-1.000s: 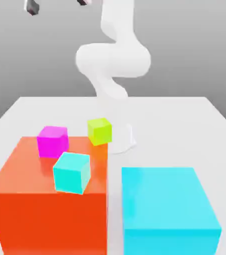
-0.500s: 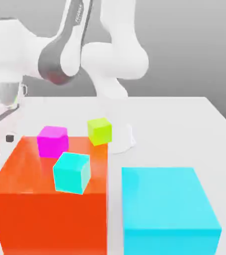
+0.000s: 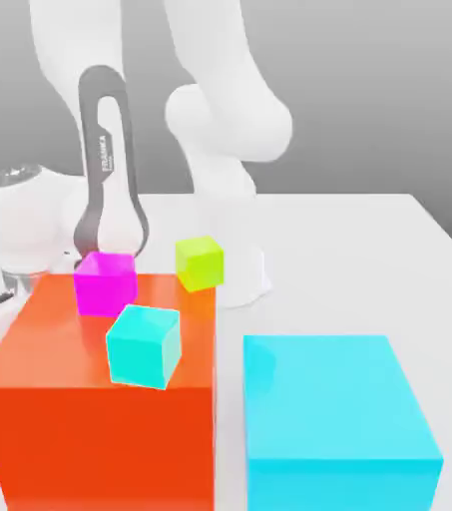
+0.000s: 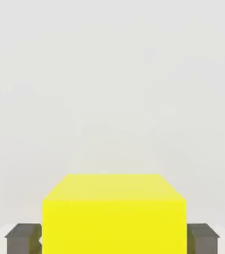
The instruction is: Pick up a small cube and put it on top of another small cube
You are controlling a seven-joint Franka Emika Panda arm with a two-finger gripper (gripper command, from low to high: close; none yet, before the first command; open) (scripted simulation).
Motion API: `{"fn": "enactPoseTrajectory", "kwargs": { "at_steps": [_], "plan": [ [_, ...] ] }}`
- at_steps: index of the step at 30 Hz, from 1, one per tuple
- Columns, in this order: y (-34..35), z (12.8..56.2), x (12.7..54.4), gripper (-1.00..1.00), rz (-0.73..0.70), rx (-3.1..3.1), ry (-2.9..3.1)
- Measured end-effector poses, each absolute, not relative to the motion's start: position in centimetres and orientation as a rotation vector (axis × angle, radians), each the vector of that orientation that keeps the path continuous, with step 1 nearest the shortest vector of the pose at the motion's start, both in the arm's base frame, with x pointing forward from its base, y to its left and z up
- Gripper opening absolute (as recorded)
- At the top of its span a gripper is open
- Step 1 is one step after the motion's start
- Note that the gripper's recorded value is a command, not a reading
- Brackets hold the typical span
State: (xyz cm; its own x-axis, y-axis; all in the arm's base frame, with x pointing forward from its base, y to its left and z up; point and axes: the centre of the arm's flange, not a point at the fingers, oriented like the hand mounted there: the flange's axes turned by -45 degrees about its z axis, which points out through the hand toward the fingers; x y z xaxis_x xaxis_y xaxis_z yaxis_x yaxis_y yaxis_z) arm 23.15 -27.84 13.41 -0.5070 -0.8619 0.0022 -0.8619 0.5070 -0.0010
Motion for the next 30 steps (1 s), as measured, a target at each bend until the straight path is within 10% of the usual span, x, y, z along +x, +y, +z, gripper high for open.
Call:
{"fn": "enactPoseTrajectory", "kwargs": {
  "at_steps": [10,30],
  "plan": [
    [-28.0,18.9,23.1,-1.00,0.007,1.559,-2.728],
    [-17.3,45.9,37.1,-1.00,0.094,2.858,-1.264]
  ]
}}
